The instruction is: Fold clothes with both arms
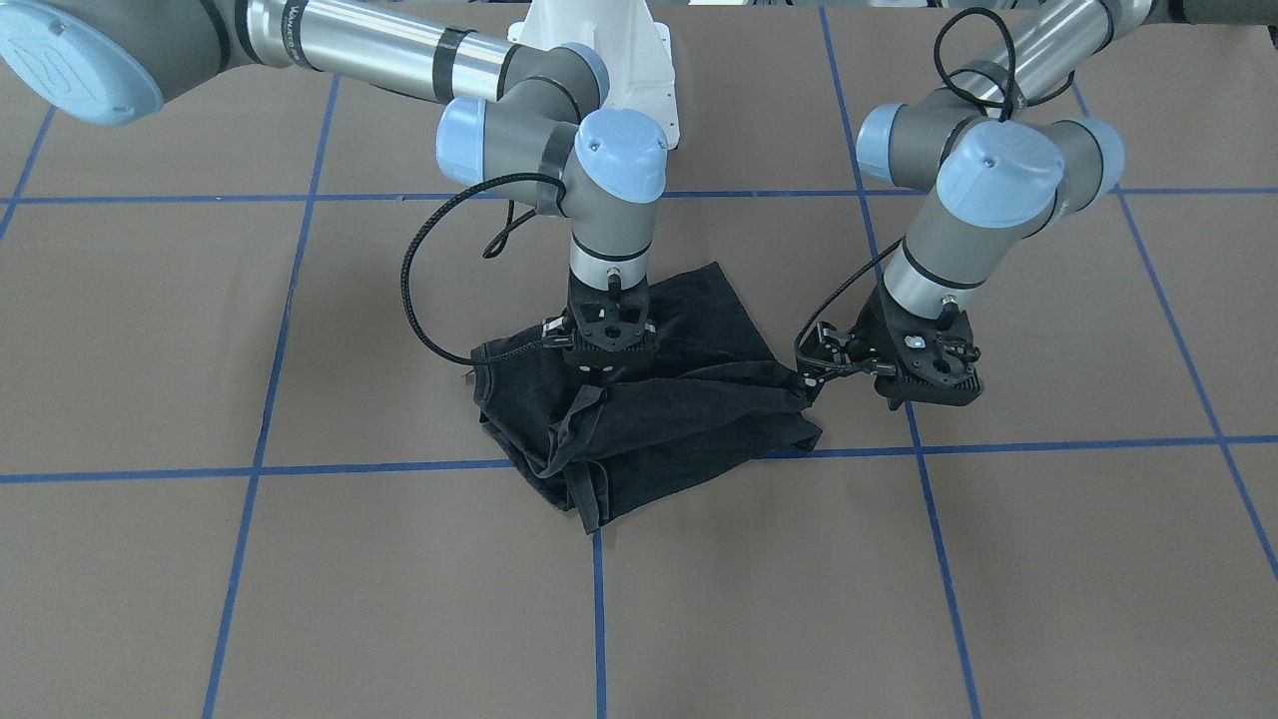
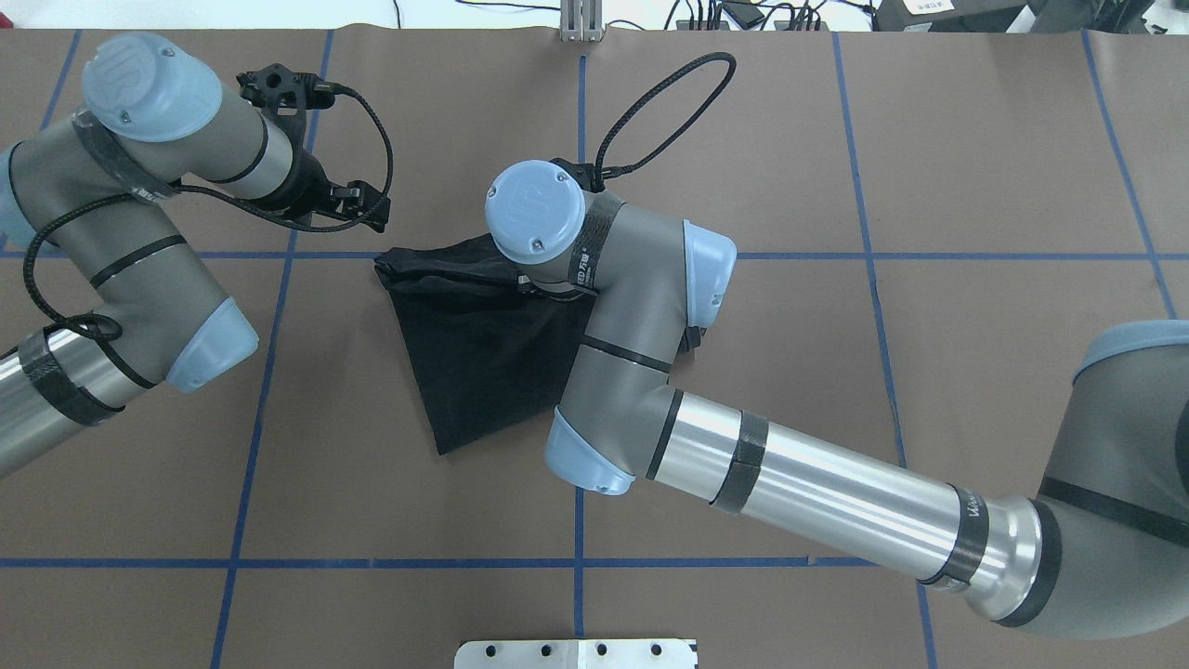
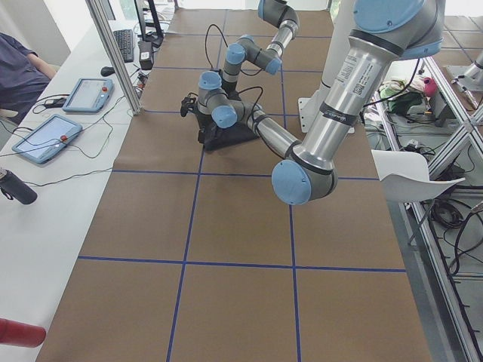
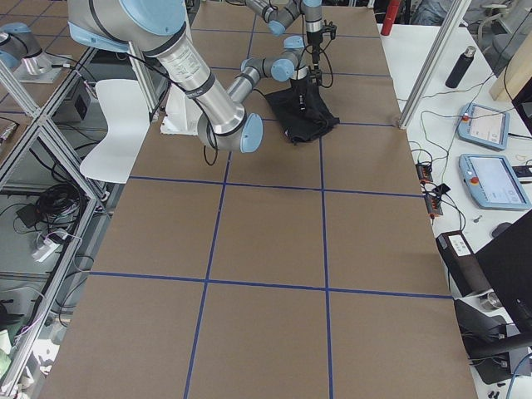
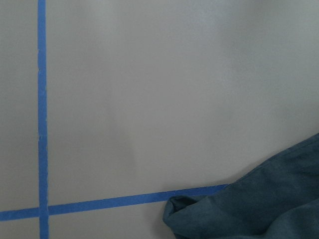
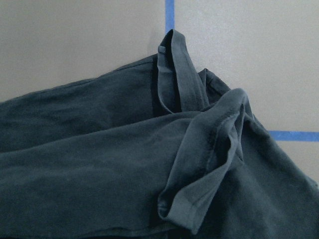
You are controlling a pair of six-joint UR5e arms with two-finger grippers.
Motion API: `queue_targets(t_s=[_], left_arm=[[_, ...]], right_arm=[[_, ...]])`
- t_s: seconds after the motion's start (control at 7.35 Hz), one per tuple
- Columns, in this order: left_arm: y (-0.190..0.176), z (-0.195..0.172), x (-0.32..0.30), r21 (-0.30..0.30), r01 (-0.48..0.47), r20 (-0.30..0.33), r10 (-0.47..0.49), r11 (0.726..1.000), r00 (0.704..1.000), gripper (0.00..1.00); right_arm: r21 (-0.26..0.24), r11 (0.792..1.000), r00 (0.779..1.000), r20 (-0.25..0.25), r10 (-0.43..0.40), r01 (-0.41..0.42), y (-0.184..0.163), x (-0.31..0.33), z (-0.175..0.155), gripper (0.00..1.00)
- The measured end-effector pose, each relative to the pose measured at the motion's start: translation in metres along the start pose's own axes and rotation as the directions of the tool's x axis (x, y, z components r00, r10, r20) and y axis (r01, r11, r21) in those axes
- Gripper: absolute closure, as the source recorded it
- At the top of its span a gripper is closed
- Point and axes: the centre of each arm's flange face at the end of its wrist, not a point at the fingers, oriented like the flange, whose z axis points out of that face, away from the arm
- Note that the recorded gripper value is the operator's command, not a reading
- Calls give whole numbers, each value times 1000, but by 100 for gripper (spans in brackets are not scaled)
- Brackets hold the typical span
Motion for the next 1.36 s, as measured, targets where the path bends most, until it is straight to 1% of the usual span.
queue_targets(t_s=[0.27,0.41,0.68,0.82,0.95,1.09,1.23,1.36], left_arm=[[0,0,0,0,4,0,-4,1000,1000,0],[0,0,0,0,5,0,-5,1000,1000,0],[1,-1,1,1,5,-3,-5,1000,1000,0],[1,-3,2,3,4,-5,-4,1000,1000,0],[1,-4,3,5,3,-7,-3,1000,1000,0],[1,-5,3,6,3,-8,-3,1000,1000,0],[1,-5,3,6,3,-8,-3,1000,1000,0],[2,-6,2,6,3,-8,-3,1000,1000,0]], right_arm=[[20,999,999,-12,-35,36,-17,8,-2,100],[36,998,999,-18,-46,46,-34,18,-6,100],[60,998,999,-37,-33,35,-71,34,-9,100],[66,998,999,-50,-19,23,-87,34,-11,88],[67,998,999,-49,-8,11,-102,29,-18,16],[50,999,1000,-31,-4,5,-106,19,-27,2],[22,1000,1000,-10,-9,9,-97,7,-31,2],[0,1000,1000,7,-25,25,-79,-6,-30,2]])
